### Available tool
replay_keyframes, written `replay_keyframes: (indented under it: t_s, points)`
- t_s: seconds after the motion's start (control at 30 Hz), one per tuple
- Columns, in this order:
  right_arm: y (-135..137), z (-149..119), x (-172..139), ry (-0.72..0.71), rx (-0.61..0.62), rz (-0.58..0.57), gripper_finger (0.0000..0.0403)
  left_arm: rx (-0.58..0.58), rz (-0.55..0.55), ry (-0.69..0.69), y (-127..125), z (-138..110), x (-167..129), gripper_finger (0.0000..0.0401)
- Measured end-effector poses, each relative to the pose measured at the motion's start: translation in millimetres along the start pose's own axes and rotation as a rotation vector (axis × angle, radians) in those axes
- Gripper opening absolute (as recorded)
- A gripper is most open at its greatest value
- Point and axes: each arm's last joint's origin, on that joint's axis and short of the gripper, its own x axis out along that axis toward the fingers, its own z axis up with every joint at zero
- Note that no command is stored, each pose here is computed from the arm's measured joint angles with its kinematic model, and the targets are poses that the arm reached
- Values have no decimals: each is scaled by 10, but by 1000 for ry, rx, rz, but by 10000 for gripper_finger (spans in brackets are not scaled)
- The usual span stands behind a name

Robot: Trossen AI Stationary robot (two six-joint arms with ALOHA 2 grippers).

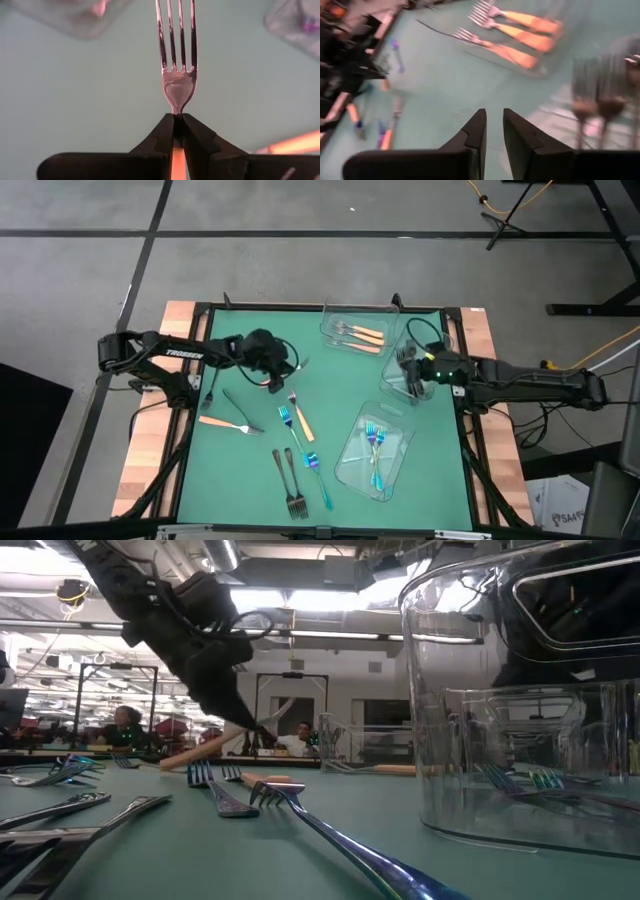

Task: Sort silverware by color (type)
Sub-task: Put the orange fork into the top transparent bin

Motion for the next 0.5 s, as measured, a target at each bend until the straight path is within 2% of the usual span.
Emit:
replay_keyframes:
  t_s: [0.23,0.4,0.5]
  points:
    - [137,92,-14,-85,5,142,56,18,-7,-130,-8,127,-9,23]
    - [264,165,-48,-126,-40,300,56,-4,-39,-254,-23,246,-33,23]
    - [330,200,-34,-165,-81,349,56,-17,-54,-352,-33,338,-62,23]
